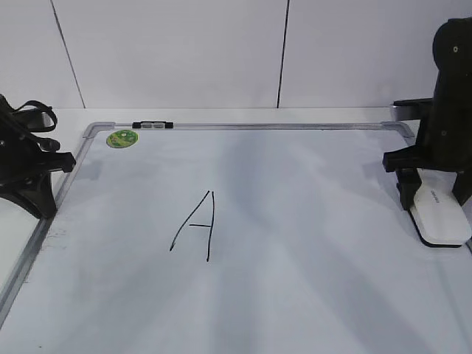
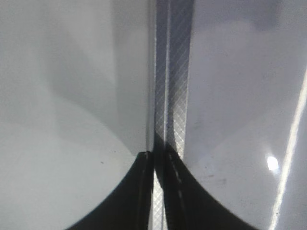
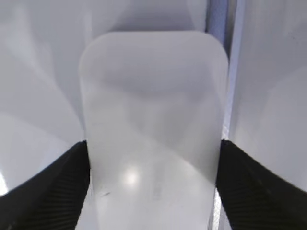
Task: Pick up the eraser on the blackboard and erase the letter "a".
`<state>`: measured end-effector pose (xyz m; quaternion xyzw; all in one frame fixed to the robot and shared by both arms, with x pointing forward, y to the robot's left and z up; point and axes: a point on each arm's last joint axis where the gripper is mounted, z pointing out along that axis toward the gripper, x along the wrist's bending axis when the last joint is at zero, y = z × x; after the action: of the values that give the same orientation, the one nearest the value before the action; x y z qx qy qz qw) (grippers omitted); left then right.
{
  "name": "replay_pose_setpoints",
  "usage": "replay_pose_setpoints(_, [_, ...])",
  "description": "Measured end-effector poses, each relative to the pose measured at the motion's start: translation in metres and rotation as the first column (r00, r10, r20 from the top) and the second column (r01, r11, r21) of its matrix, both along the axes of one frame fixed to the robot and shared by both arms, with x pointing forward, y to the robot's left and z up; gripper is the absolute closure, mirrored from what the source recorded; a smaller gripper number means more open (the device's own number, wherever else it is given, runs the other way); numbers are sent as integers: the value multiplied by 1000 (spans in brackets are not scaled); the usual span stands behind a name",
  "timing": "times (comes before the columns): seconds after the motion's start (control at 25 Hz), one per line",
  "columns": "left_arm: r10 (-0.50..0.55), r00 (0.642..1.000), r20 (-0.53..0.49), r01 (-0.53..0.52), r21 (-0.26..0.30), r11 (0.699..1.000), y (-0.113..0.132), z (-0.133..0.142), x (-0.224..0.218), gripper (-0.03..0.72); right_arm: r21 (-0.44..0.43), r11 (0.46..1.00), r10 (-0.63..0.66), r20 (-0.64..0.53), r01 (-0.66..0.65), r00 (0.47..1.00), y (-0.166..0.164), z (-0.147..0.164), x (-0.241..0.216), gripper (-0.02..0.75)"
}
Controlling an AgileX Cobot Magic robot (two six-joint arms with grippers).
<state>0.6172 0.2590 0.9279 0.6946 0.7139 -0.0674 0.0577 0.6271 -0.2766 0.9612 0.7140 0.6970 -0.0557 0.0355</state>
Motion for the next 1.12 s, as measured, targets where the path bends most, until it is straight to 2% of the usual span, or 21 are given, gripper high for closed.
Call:
replay_pose_setpoints(0.16, [0, 1000, 0, 0, 0, 1000, 0, 0, 0, 630, 2, 1000, -2, 29, 2, 1000, 0, 12, 5, 96])
replay_pose_setpoints(0.28, [-4, 1000, 0, 4, 5, 1000, 0, 0, 1, 590, 0, 1000, -8, 63, 8, 998, 0, 24, 7, 95])
replay_pose_setpoints(0.48, [-22, 1000, 7, 21, 26, 999, 2, 3, 7, 389, -4, 1000, -13, 79, 14, 997, -1, 31, 6, 95])
replay_pose_setpoints(0.6, [-31, 1000, 0, 31, 23, 999, 1, 14, 12, 334, -8, 1000, -14, 83, 15, 996, -1, 33, 6, 96])
replay_pose_setpoints(0.8, [-47, 999, 13, 47, 15, 999, 0, 41, 21, 320, 1, 1000, -23, 161, 23, 987, -2, 60, 5, 103])
replay_pose_setpoints(0.96, [-50, 993, 108, 49, 12, 999, 0, 80, 22, 337, 12, 999, -41, 234, 39, 971, -2, 87, -2, 108])
replay_pose_setpoints(1.12, [-50, 981, 189, 49, 8, 999, 0, 114, 12, 365, 19, 999, -47, 280, 44, 959, -3, 107, -10, 146])
